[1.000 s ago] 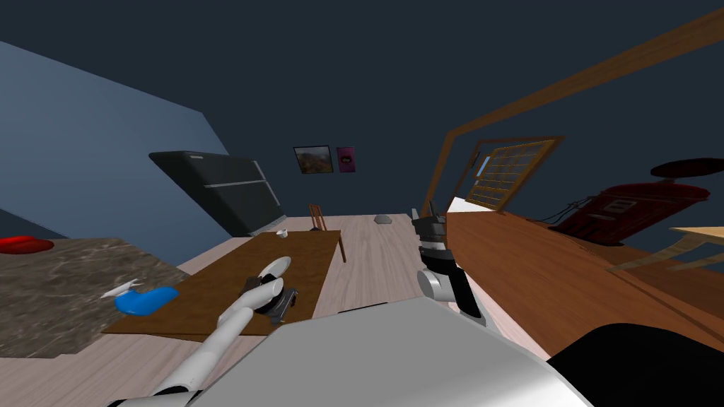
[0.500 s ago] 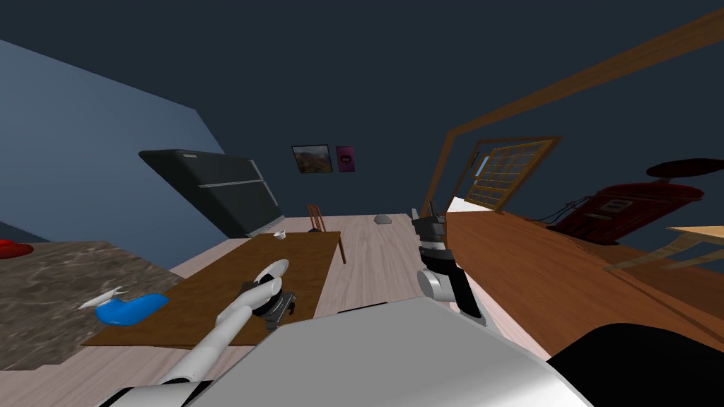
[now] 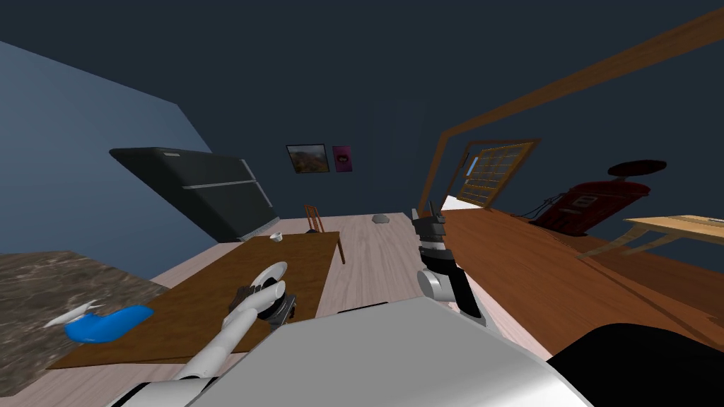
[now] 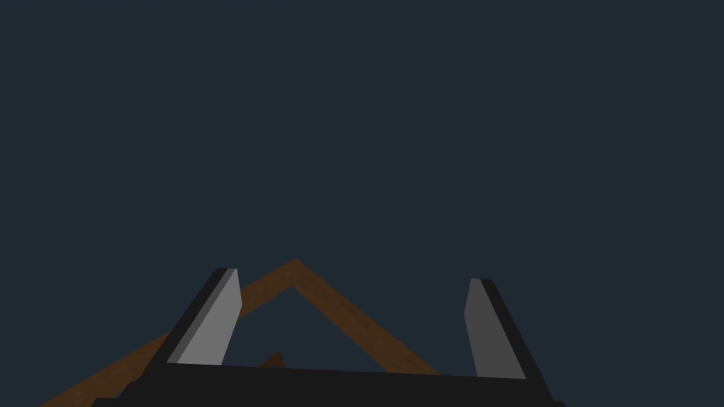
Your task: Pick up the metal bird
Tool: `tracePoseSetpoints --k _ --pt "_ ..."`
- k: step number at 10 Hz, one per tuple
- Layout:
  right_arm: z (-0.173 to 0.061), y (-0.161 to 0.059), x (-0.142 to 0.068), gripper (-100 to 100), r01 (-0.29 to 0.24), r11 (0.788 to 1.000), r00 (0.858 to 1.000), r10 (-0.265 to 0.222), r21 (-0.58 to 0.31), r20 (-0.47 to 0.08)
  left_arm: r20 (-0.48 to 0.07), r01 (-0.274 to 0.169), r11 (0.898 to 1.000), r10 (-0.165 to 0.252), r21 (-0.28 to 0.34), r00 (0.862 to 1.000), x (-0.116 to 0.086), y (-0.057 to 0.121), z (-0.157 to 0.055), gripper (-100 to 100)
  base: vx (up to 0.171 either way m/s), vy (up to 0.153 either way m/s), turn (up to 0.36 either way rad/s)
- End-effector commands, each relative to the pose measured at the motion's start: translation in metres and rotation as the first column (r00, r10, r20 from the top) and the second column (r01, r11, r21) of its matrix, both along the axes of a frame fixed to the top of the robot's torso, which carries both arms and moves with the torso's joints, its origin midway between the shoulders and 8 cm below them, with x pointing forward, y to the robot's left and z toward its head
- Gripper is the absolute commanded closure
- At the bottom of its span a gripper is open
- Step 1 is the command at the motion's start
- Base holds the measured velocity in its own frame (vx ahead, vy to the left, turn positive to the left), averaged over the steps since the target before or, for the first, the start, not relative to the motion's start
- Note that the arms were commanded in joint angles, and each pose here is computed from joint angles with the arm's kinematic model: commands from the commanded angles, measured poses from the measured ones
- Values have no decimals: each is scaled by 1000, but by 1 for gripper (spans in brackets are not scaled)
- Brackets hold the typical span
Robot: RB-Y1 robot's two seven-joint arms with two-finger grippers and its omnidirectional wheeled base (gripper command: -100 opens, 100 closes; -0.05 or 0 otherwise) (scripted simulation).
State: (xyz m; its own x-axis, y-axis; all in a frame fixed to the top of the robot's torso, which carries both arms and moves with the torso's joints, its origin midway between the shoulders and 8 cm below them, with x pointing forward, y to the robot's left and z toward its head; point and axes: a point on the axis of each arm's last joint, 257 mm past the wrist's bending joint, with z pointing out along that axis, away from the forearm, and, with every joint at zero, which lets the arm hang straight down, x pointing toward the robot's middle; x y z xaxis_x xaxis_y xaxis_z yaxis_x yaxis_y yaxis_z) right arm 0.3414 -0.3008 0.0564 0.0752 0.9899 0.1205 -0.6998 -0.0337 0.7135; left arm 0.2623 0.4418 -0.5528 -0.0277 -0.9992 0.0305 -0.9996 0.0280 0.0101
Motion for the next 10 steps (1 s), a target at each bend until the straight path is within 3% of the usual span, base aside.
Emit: tracePoseSetpoints --k 1,4,5,6,8,9,10 --pt "0 0 0 0 0 1000 1000 0 0 0 0 0 1000 0 0 1000 0 0 0 100 0 0 0" --pt "0 0 0 0 0 1000 1000 0 0 0 -3 3 1000 -3 0 1000 -1 0 0 100 0 0 0" --pt "0 0 0 0 0 1000 1000 0 0 0 -3 2 1000 -2 0 1000 -1 0 0 0 0 0 0" --pt "0 0 0 0 0 1000 1000 0 0 0 -4 13 1000 -13 0 1000 1 6 8 100 23 -33 151" --pt "0 0 0 0 0 1000 1000 0 0 0 -5 33 999 -33 -1 999 6 13 21 100 26 -74 121" --pt "0 0 0 0 0 1000 1000 0 0 0 -2 25 1000 -25 1 1000 4 11 16 100 18 -38 34" --pt "0 0 0 0 0 1000 1000 0 0 0 -4 26 1000 -26 1 1000 4 12 17 0 2 -7 -5"
